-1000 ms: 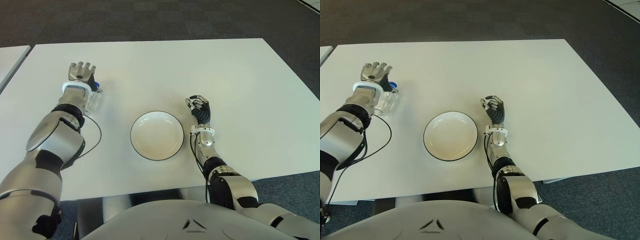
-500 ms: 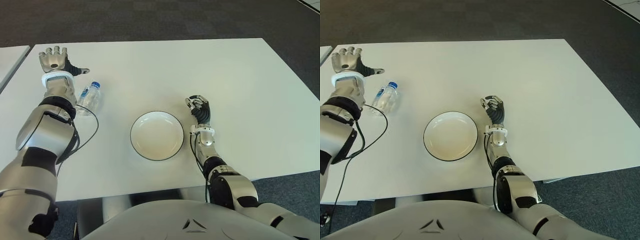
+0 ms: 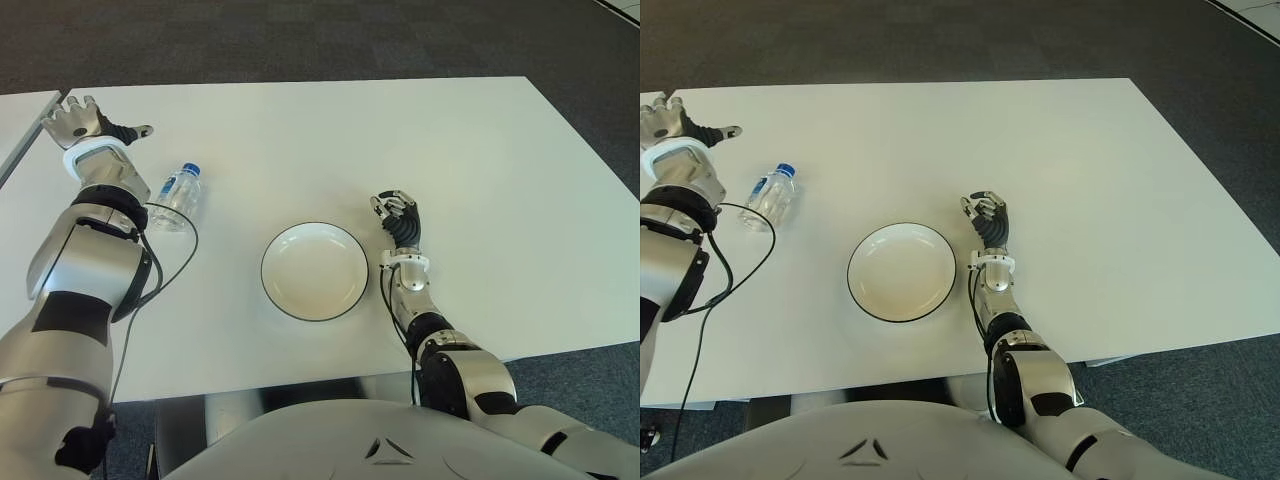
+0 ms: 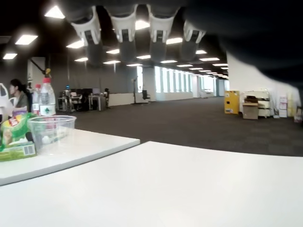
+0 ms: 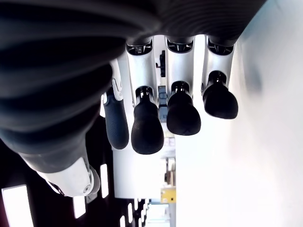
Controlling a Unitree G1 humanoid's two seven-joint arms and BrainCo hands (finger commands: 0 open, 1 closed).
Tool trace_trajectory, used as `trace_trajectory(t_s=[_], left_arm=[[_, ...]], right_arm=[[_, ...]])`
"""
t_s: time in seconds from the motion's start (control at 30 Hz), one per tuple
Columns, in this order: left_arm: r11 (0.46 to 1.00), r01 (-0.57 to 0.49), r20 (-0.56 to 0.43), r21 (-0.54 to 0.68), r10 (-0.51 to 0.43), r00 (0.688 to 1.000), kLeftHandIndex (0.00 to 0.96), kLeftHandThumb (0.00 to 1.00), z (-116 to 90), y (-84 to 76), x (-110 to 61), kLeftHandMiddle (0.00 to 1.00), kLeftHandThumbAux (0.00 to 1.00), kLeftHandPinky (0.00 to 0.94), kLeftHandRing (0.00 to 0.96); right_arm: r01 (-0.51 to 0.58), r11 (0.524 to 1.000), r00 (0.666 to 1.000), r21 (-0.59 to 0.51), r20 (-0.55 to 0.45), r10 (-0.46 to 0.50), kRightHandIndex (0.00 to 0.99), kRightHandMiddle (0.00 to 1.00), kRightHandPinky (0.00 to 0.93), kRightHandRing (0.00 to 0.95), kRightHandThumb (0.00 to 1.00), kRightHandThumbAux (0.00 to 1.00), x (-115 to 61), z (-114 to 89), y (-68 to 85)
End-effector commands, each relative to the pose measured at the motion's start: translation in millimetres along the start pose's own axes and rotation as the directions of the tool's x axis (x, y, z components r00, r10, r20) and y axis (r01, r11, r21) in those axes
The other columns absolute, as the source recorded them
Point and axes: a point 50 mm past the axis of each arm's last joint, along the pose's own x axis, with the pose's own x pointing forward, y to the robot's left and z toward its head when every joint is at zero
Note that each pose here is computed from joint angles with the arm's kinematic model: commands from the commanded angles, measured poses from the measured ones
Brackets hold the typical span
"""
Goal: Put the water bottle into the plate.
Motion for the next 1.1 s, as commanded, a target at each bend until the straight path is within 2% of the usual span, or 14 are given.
trace_trajectory(t_s=[0.03,0.17,0.3,0.37,0.57,0.7,1.1], left_arm=[[0.996,0.068,-0.042,-0.055,-0.07,0.997,0.0,0.048,-4,-15.8,-5.4,0.0,0.283,0.0,0.0],[0.982,0.155,-0.063,-0.11,-0.163,0.985,0.0,0.037,-6,-25.4,-8.4,0.0,0.283,0.0,0.0],[0.939,0.287,-0.044,-0.188,-0.3,0.953,0.0,0.038,-8,-45.8,-15.9,0.0,0.295,0.0,0.0],[0.921,0.33,-0.032,-0.206,-0.343,0.939,0.0,0.042,-7,-50.3,-17.9,0.0,0.301,0.0,0.0],[0.888,0.4,-0.006,-0.226,-0.412,0.911,0.0,0.057,-1,-56.8,-22.5,0.0,0.318,0.0,0.0],[0.861,0.459,0.037,-0.216,-0.463,0.886,0.027,0.068,11,-67.5,-32.3,0.0,0.332,0.0,0.0],[0.812,0.546,0.149,-0.207,-0.525,0.838,0.091,0.083,23,-84.7,-46.2,0.0,0.353,0.022,0.0]], right_arm=[[-0.001,1.0,0.997,-0.014,-0.073,0.0,0.437,0.776,0.786,0.78,0.706,0.727,-8.8,-14,-2.6],[-0.013,0.999,0.996,-0.032,-0.087,0.01,0.437,0.773,0.784,0.778,0.706,0.727,-8.4,-15,-3.4],[-0.009,0.999,0.996,-0.043,-0.088,0.005,0.437,0.768,0.777,0.773,0.705,0.728,-8.4,-15,-3.7],[-0.004,0.999,0.996,-0.043,-0.084,0.001,0.437,0.767,0.778,0.773,0.705,0.728,-8.6,-15,-3.5],[-0.01,0.999,0.997,-0.045,-0.082,0.007,0.437,0.768,0.784,0.773,0.705,0.728,-8.8,-14,-3.1],[-0.007,0.999,0.996,-0.052,-0.095,0.002,0.437,0.768,0.777,0.772,0.705,0.728,-8.9,-16,-3.8],[0.0,0.999,0.996,-0.035,-0.09,-0.003,0.437,0.774,0.79,0.777,0.706,0.728,-8.7,-15,-2.9]])
